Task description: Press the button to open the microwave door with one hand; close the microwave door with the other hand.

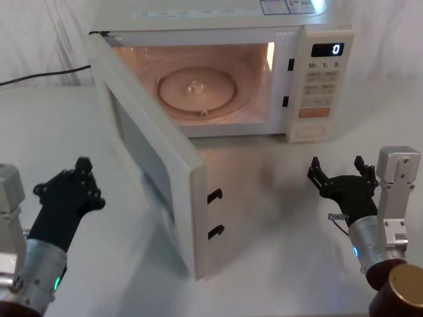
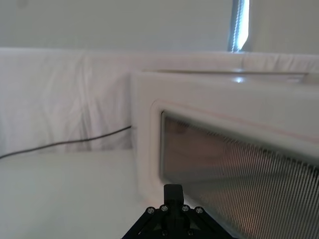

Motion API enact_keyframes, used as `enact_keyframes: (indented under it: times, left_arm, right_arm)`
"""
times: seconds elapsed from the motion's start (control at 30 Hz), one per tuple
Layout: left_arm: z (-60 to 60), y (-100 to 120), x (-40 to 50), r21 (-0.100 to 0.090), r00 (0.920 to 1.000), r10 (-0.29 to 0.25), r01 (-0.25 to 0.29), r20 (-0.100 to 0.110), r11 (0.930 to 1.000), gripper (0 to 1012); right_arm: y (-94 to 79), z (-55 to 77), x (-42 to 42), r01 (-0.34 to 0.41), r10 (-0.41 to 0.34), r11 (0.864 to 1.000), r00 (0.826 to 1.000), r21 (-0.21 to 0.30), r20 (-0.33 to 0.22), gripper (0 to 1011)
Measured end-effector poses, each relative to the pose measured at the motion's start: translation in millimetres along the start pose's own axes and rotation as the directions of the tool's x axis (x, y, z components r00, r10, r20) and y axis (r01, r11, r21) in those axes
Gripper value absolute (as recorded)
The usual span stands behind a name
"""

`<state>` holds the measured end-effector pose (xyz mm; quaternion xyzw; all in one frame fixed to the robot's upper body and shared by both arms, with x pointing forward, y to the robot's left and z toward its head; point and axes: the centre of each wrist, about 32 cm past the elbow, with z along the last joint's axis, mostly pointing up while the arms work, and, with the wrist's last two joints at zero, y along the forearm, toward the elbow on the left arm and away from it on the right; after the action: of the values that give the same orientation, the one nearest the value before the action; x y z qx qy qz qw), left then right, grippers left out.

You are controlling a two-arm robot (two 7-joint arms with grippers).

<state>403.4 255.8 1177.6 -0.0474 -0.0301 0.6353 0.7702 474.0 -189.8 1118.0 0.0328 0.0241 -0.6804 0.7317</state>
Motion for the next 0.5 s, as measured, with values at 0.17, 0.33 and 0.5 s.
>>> enact_keyframes:
  times: [0.17,0.33,0.5]
  left_arm:
    - [9.5,-14.2,-3.2,-0.046,0.9998,-0.020,0.020,0.007,0.9988,0]
    - [17.3,-25.7,-6.1,-0.081,0.9994,-0.033,0.033,0.013,0.9962,0]
    - [22.6,-36.1,-12.3,-0.105,0.9984,-0.056,0.057,0.014,0.9929,0]
  right_arm:
    - [0.0,0.0,0.0,0.000,0.000,1.000,1.000,0.000,0.000,1002]
    - [0.0,0.0,0.0,0.000,0.000,1.000,1.000,0.000,0.000,1002]
    - [0.0,0.0,0.0,0.000,0.000,1.000,1.000,0.000,0.000,1002]
